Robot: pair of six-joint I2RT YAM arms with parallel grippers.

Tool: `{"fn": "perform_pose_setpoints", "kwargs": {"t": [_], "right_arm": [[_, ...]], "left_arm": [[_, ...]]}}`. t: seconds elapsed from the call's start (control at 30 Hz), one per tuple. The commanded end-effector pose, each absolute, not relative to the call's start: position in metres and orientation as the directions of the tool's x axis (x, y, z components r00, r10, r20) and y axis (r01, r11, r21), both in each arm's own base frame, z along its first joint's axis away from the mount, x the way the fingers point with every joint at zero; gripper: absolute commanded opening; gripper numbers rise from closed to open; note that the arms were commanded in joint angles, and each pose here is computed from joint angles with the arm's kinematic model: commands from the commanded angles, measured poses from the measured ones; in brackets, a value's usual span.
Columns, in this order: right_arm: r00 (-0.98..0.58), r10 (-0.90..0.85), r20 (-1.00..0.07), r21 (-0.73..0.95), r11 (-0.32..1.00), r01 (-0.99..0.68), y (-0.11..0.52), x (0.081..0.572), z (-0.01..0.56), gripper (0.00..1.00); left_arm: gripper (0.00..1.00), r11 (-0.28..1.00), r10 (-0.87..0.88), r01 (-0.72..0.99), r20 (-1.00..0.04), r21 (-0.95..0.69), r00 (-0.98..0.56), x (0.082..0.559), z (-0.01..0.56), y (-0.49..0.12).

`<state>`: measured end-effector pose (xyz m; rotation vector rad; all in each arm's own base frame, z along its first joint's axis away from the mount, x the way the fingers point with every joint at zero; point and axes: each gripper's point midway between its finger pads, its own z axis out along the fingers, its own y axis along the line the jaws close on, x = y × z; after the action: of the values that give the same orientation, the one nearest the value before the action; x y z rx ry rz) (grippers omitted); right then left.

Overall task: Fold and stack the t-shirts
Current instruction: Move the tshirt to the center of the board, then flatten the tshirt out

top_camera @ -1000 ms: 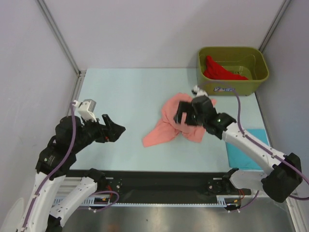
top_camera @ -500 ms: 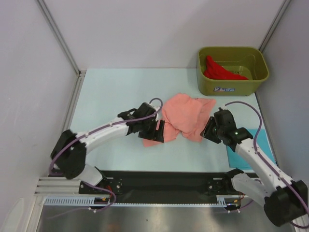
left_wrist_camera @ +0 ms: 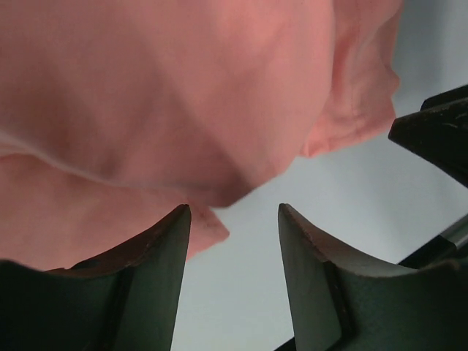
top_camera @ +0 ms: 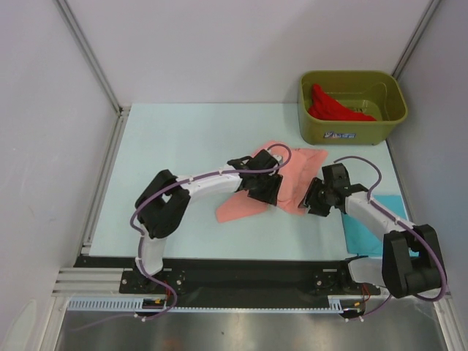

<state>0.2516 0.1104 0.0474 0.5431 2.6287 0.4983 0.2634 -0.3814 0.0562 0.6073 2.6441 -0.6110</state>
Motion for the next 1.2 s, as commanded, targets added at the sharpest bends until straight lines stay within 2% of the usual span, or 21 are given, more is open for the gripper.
{"fn": "perform_pose_setpoints", "kwargs": {"t": [0.0, 0.13, 0.4, 0.43, 0.5, 0.53, 0.57, 0.6, 0.63, 0.67, 0.73, 0.8, 0.97, 1.17], "right_arm": [[-0.84, 0.439, -0.319, 0.447, 0.851, 0.275, 0.114, 0.263, 0.045, 0.5], [-0.853, 0.441, -0.28, 0.448, 0.845, 0.29, 0.117, 0.262, 0.036, 0.47], [-0.862, 0.439, -0.252, 0.429, 0.849, 0.308, 0.117, 0.264, 0.018, 0.42], [-0.864, 0.438, -0.248, 0.425, 0.851, 0.309, 0.117, 0.265, 0.017, 0.31], [-0.866, 0.436, -0.243, 0.419, 0.853, 0.312, 0.117, 0.265, 0.018, 0.27], [-0.867, 0.435, -0.244, 0.418, 0.853, 0.311, 0.117, 0.264, 0.019, 0.25], [-0.866, 0.433, -0.248, 0.417, 0.855, 0.308, 0.117, 0.264, 0.021, 0.21], [-0.867, 0.432, -0.25, 0.409, 0.858, 0.31, 0.115, 0.263, 0.023, 0.2], [-0.859, 0.432, -0.276, 0.412, 0.86, 0.301, 0.114, 0.267, 0.031, 0.13], [-0.86, 0.417, -0.295, 0.407, 0.869, 0.282, 0.113, 0.268, 0.037, 0.11], [-0.854, 0.406, -0.325, 0.394, 0.879, 0.268, 0.111, 0.271, 0.053, 0.0], [-0.862, 0.38, -0.334, 0.38, 0.892, 0.246, 0.112, 0.27, 0.064, 0.0], [-0.848, 0.298, -0.438, 0.343, 0.927, 0.148, 0.118, 0.281, 0.11, 0.0], [-0.802, 0.255, -0.54, 0.319, 0.944, 0.085, 0.117, 0.289, 0.157, 0.0]], "left_arm": [[0.57, 0.833, 0.328, 0.479, -0.452, -0.276, -0.83, 0.275, 0.057, -0.393], [0.48, 0.86, 0.336, 0.459, -0.429, -0.222, -0.838, 0.279, 0.047, -0.39], [0.46, 0.881, 0.337, 0.442, -0.432, -0.169, -0.836, 0.277, 0.044, -0.373], [0.38, 0.88, 0.343, 0.446, -0.432, -0.163, -0.834, 0.277, 0.043, -0.371], [0.31, 0.875, 0.358, 0.458, -0.431, -0.154, -0.828, 0.276, 0.041, -0.37], [0.21, 0.872, 0.363, 0.464, -0.432, -0.155, -0.826, 0.276, 0.041, -0.37], [0.16, 0.87, 0.372, 0.472, -0.434, -0.145, -0.82, 0.277, 0.041, -0.369], [0.07, 0.877, 0.369, 0.464, -0.441, -0.126, -0.818, 0.281, 0.042, -0.365], [0.0, 0.881, 0.367, 0.458, -0.441, -0.116, -0.819, 0.283, 0.043, -0.361], [0.0, 0.887, 0.364, 0.45, -0.442, -0.105, -0.82, 0.284, 0.046, -0.355], [0.0, 0.904, 0.333, 0.42, -0.482, -0.081, -0.81, 0.292, 0.067, -0.337], [0.0, 0.922, 0.304, 0.383, -0.502, -0.06, -0.809, 0.298, 0.084, -0.313], [0.0, 0.958, 0.182, 0.277, -0.592, -0.074, -0.785, 0.296, 0.155, -0.234], [0.0, 0.984, 0.101, 0.172, -0.653, -0.045, -0.75, 0.285, 0.197, -0.16]]}}
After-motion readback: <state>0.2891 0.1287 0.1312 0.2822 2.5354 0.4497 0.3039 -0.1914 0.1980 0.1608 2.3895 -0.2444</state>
